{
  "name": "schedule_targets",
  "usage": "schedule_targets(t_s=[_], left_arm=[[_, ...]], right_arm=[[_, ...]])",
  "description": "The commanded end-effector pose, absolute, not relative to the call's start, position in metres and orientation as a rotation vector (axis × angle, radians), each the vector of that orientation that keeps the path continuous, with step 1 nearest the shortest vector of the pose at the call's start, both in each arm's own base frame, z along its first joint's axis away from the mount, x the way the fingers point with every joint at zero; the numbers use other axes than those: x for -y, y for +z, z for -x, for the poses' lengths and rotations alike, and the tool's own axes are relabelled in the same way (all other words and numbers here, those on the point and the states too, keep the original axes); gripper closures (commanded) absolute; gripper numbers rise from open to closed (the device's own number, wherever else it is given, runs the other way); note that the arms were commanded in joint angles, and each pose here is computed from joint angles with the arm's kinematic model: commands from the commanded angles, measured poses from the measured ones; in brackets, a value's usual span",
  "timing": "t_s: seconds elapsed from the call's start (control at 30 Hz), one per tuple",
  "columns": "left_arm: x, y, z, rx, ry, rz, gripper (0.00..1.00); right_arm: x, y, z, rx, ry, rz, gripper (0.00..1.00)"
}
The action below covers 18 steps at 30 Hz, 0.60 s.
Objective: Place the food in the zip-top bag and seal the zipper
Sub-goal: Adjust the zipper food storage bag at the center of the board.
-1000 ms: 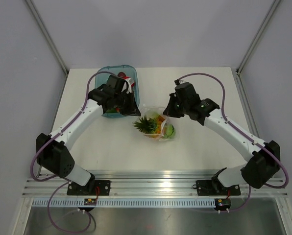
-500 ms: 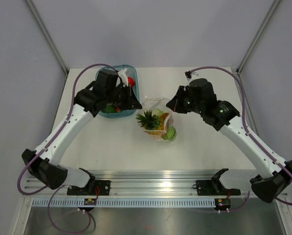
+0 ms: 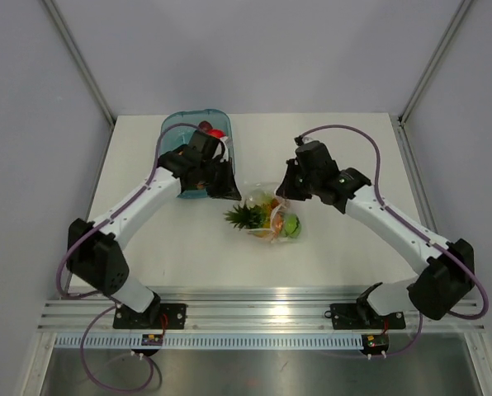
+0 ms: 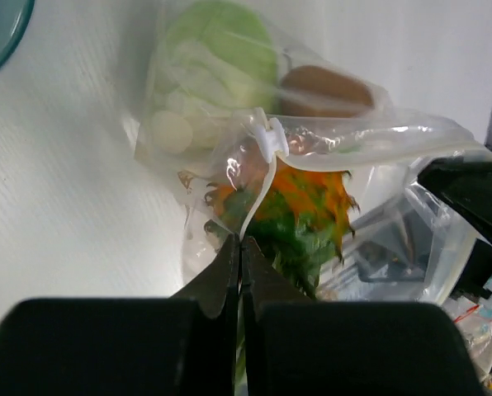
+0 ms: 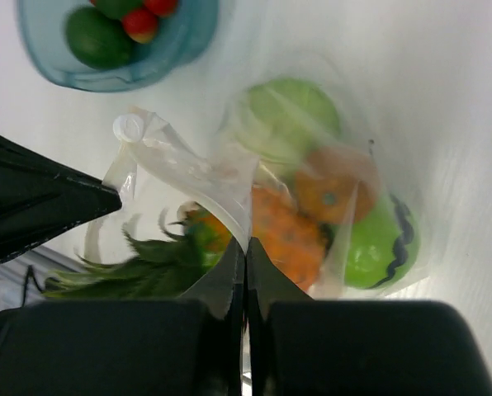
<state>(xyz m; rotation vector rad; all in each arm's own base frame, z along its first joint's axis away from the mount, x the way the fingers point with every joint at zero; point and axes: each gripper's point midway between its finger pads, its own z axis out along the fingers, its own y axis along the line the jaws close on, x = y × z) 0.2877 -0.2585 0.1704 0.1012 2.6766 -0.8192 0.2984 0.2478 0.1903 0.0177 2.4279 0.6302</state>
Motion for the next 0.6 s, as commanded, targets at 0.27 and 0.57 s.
schedule_targets(t_s=[0.27,0.57], left_arm=[[0.274,0.271,-0.269,-2.37,-1.091,-0.173,1.0],[0.28,0.274,-0.268,-2.355,-1.095,-0.194,1.0]], right_arm=[[-0.238,0.255,-0.313,-2.212,0.631,-0.05,1.0],[-0.241,0.271,-0.31,-2.209,0.652,-0.015,0.94]])
